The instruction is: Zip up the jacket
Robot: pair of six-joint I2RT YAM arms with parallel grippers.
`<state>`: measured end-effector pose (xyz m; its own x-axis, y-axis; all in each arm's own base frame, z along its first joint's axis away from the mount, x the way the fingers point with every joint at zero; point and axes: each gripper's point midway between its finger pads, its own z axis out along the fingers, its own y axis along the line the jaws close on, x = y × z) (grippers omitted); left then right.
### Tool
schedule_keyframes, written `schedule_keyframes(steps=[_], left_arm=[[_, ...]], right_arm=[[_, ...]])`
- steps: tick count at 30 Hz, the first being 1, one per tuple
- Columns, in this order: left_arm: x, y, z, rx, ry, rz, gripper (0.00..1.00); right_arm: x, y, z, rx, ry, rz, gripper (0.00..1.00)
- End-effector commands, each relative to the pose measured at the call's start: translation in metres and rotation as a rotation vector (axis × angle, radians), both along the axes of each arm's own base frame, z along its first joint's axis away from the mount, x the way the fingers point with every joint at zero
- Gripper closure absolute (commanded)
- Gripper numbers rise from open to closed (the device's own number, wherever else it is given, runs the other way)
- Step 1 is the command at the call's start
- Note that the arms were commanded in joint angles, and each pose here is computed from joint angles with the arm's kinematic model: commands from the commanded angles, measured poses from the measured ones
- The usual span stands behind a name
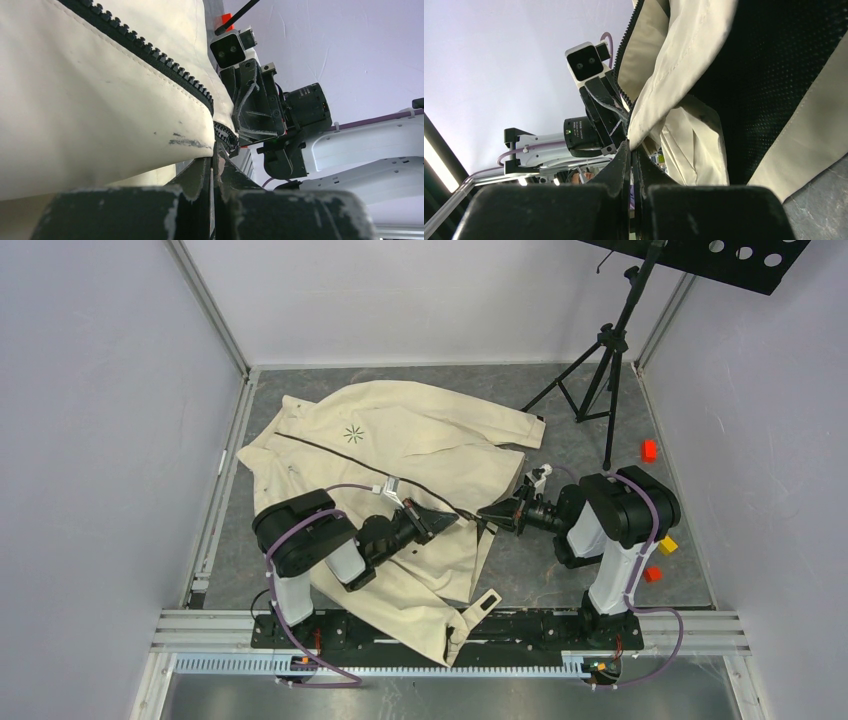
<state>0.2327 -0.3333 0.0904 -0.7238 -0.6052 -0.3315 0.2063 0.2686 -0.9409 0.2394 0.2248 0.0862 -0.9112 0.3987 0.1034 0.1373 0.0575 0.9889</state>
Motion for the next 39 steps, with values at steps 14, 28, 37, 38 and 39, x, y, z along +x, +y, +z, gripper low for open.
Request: schedule_keyframes(steps=[14, 28, 37, 38, 39], left_arm=[[0.0, -0.008, 0.015, -0.069, -0.011, 0.004, 0.98], [-0.004, -0.009, 0.005, -0.07, 0.049, 0.016, 0.98], [-0.004, -0.013, 0.005, -0.049, 0.062, 0.024, 0.98], [-0.004, -0.013, 0.005, -0.043, 0.063, 0.027, 0.98], [-0.005, -0.013, 0.005, -0.04, 0.063, 0.027, 0.98]], right_arm=[[-0.007, 0.007, 0.063, 0.098, -0.475, 0.027, 1.0], [-0.003, 0.009, 0.063, 0.055, -0.516, 0.024, 1.0], [-0.003, 0.011, 0.061, 0.048, -0.515, 0.024, 1.0], [-0.003, 0.011, 0.061, 0.048, -0.515, 0.023, 1.0], [-0.003, 0.011, 0.062, 0.049, -0.518, 0.021, 1.0]])
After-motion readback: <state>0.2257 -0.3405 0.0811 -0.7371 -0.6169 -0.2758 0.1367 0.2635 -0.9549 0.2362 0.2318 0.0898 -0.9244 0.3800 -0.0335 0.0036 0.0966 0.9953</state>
